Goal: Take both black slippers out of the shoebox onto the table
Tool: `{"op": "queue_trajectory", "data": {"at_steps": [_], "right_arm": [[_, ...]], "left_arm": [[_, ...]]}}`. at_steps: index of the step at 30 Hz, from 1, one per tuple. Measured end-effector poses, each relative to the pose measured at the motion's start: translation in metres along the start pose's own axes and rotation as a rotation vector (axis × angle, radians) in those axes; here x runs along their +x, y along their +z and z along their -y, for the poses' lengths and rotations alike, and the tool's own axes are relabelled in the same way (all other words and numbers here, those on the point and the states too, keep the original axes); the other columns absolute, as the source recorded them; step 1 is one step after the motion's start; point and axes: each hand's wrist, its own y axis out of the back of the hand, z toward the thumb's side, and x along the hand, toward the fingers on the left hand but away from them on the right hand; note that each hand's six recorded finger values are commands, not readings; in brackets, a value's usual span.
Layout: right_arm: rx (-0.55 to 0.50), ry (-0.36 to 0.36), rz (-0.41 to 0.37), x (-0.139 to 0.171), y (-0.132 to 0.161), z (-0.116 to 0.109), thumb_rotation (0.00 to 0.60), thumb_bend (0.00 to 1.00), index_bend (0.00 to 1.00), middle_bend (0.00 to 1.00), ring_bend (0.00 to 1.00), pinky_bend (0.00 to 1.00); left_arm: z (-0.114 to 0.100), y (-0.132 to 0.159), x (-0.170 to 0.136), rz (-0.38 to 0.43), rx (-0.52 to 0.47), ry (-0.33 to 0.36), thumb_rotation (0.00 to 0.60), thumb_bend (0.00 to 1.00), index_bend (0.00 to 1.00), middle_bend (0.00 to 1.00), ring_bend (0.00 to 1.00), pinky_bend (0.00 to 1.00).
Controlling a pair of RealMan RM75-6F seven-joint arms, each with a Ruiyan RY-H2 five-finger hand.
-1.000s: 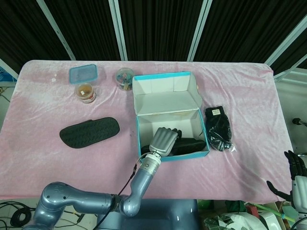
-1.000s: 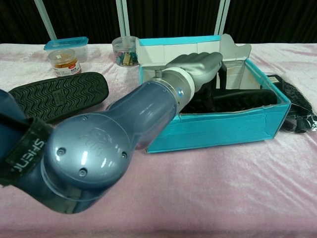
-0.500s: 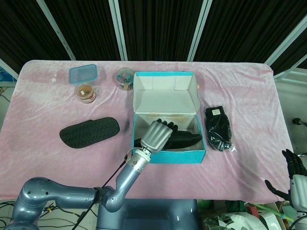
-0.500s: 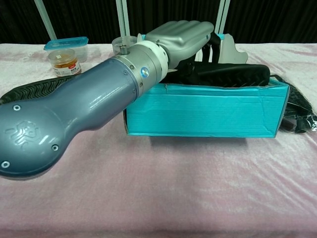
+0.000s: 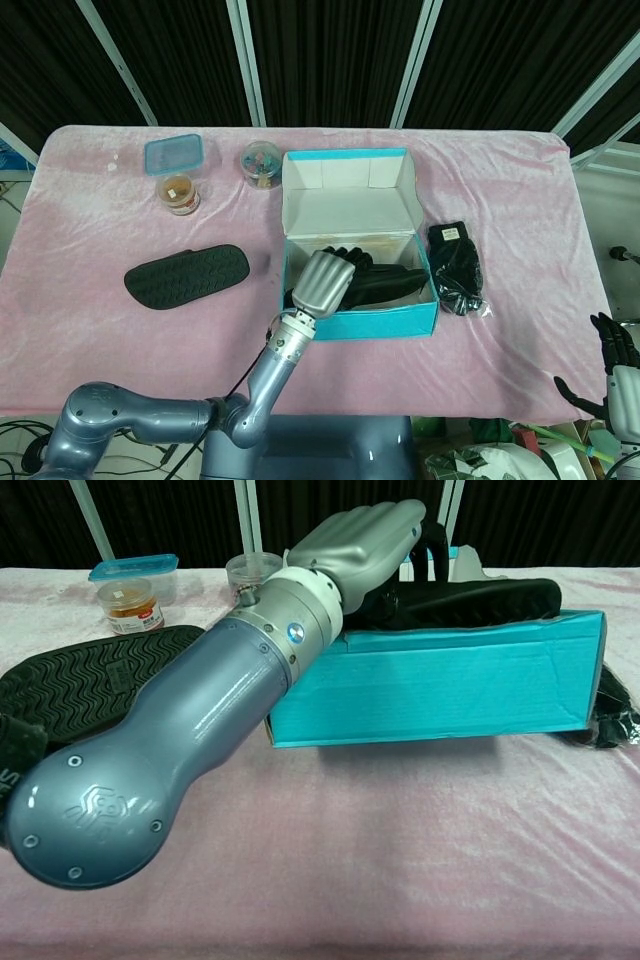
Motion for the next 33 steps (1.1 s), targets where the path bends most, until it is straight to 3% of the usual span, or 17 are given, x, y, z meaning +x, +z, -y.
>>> {"op": "queue_trajectory", "data": {"at_steps": [5,10,15,20,27,30,33], "right_arm": [[-0.002,0.004,0.001,0.0,-0.001,0.001,0.6,0.1,0.02,0.04,0.0,0.18],[-0.002,0.005,0.0,0.0,-0.001,0.001,0.6,0.1,0.02,0.04,0.0,0.18],[-0.002,0.003,0.002,-0.001,-0.001,0.001,0.6,0.1,0.02,0.04,0.0,0.18],[0.0,0.006,0.001,-0.002,-0.001,0.002,0.6,0.1,0.02,0.04,0.0,0.18],[0.003,0.007,-0.003,-0.004,0.0,0.001,0.6,0.1,0.02,0.04,0.0,0.18],[0.004,0.008,-0.012,-0.006,0.002,0.001,0.6,0.1,0.02,0.04,0.0,0.18],[0.006,0.008,-0.017,-0.007,0.004,0.001,0.6,0.1,0.02,0.04,0.0,0.18]], "left_arm": [[-0.002,-0.007,0.0,-0.045,-0.019,0.052,0.6,0.36,0.34,0.57,0.45,0.61],[0.008,-0.013,-0.002,-0.149,-0.162,0.003,0.6,0.37,0.33,0.57,0.45,0.63],[0.009,-0.018,-0.001,-0.229,-0.195,-0.03,0.6,0.37,0.34,0.57,0.44,0.6],[-0.007,-0.013,0.0,-0.179,-0.187,0.051,0.6,0.37,0.34,0.57,0.44,0.56],[-0.063,-0.009,-0.012,-0.046,-0.182,0.292,0.6,0.36,0.34,0.57,0.44,0.52],[-0.079,-0.013,-0.02,-0.033,-0.201,0.318,0.6,0.36,0.33,0.57,0.44,0.47],[-0.092,-0.02,-0.028,-0.033,-0.186,0.287,0.6,0.36,0.32,0.57,0.44,0.46]]}}
